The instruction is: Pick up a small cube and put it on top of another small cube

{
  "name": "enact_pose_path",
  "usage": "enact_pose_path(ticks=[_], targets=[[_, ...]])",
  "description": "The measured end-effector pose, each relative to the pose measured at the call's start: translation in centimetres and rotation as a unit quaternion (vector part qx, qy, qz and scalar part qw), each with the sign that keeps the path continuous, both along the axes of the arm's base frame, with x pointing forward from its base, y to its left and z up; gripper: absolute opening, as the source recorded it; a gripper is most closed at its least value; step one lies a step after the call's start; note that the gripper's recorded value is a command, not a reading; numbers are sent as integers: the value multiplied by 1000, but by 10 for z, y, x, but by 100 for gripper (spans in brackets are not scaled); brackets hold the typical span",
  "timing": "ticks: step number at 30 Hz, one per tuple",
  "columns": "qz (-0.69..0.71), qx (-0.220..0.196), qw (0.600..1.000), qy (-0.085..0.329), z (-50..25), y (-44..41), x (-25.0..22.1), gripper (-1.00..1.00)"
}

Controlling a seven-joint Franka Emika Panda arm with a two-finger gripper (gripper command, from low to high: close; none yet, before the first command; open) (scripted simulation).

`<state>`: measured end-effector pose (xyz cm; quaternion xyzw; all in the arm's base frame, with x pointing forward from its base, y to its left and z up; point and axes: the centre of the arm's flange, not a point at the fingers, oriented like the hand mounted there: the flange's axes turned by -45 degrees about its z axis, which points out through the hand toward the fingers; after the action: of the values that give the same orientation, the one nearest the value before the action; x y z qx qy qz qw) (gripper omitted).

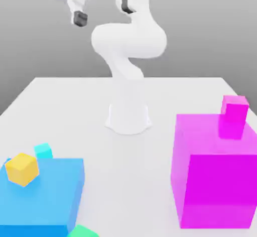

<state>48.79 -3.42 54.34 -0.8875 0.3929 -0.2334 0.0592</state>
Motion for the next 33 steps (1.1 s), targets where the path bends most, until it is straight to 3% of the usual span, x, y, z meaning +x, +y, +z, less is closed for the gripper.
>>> enact_pose_path(ticks=[12,19,27,31,32,33], targets=[[-257,102,957,83,-144,-35,49,0],[-403,143,895,126,-235,-50,58,0],[-556,171,796,165,-339,-64,50,0],[-569,172,786,168,-398,-65,49,0],[-569,172,786,168,-406,-65,49,-100],[-569,172,786,168,-406,-65,49,-100]])
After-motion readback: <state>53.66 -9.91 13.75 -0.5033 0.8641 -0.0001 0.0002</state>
